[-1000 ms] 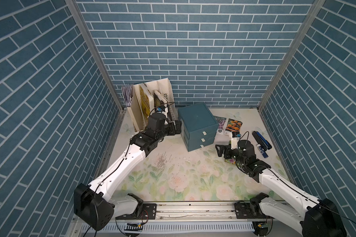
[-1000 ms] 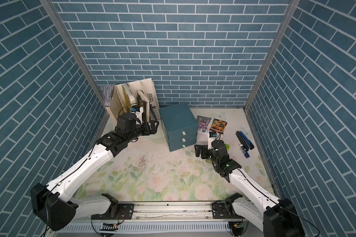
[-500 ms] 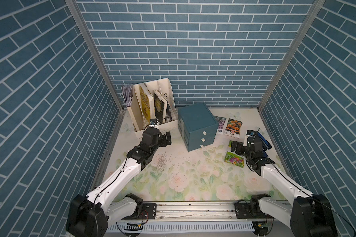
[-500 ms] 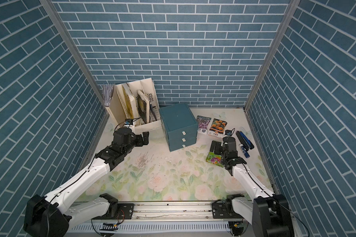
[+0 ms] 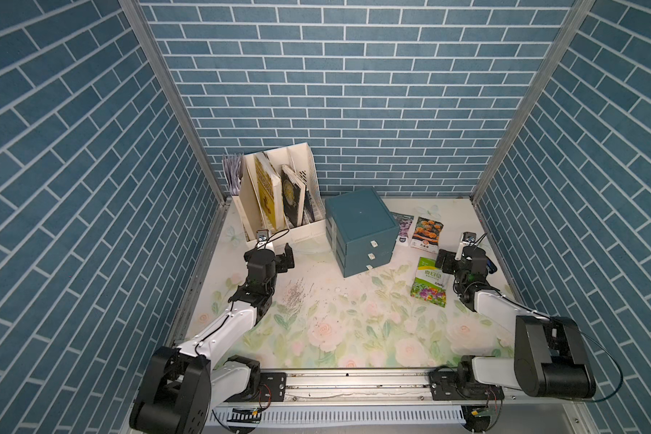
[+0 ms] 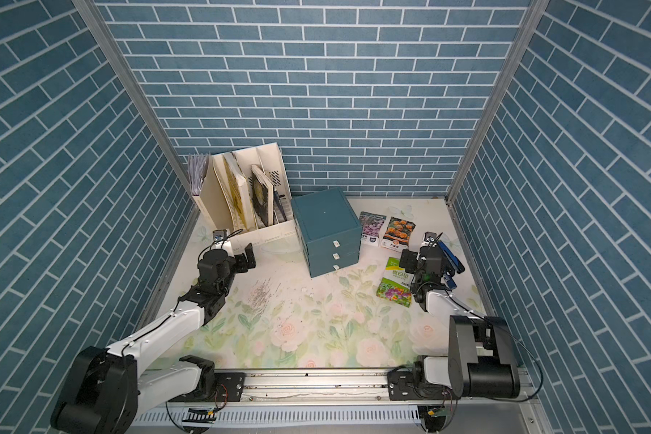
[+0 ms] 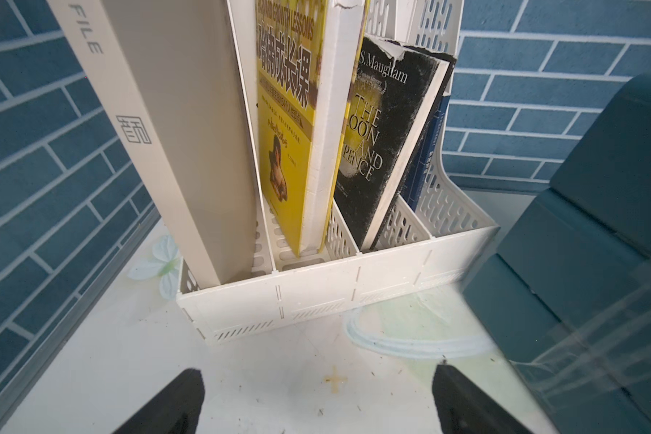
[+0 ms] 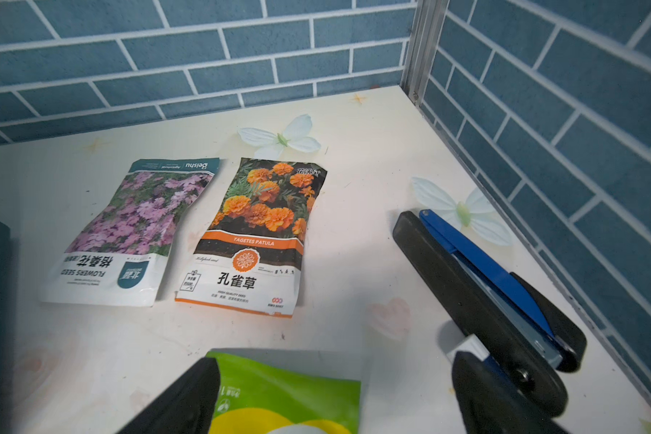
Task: Take the seed bags out of the drawer
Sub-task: Reset both arms
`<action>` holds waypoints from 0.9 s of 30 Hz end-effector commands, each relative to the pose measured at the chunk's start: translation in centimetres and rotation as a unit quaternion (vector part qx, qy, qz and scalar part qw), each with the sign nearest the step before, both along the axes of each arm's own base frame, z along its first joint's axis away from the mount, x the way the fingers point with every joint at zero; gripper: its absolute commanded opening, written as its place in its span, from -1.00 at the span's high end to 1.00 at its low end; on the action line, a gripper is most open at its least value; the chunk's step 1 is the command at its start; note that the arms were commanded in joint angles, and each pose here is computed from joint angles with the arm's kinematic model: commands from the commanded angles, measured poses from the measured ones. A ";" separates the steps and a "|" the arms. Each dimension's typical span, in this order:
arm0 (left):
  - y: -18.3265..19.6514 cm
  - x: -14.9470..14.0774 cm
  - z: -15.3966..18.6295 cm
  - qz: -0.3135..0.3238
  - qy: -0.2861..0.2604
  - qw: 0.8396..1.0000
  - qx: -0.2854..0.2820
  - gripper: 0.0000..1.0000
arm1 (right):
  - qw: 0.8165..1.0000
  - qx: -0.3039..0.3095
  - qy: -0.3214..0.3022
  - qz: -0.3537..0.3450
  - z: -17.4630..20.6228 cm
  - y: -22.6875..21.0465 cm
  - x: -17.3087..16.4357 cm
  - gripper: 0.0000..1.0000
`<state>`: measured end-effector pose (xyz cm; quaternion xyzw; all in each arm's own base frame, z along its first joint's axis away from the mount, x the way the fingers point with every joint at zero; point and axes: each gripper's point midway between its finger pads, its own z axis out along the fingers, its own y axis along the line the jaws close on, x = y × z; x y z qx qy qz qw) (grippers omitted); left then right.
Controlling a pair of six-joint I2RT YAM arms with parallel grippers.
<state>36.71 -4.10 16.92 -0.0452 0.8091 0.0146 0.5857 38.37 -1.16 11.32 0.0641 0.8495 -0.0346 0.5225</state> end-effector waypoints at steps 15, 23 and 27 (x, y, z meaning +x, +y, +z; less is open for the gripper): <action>4.1 1.9 -1.7 0.012 -0.070 0.995 0.066 -0.98 | 0.988 -0.053 -0.143 -0.001 1.9 -0.7 -0.5 -1.00; 4.9 1.6 -3.5 0.020 -0.083 0.995 0.045 -0.92 | 0.983 -0.057 -0.172 0.013 1.7 -0.1 -1.6 -1.00; 5.3 1.1 -3.6 0.027 -0.091 0.995 0.036 -0.90 | 0.982 -0.070 -0.172 0.014 1.4 0.4 -1.6 -1.00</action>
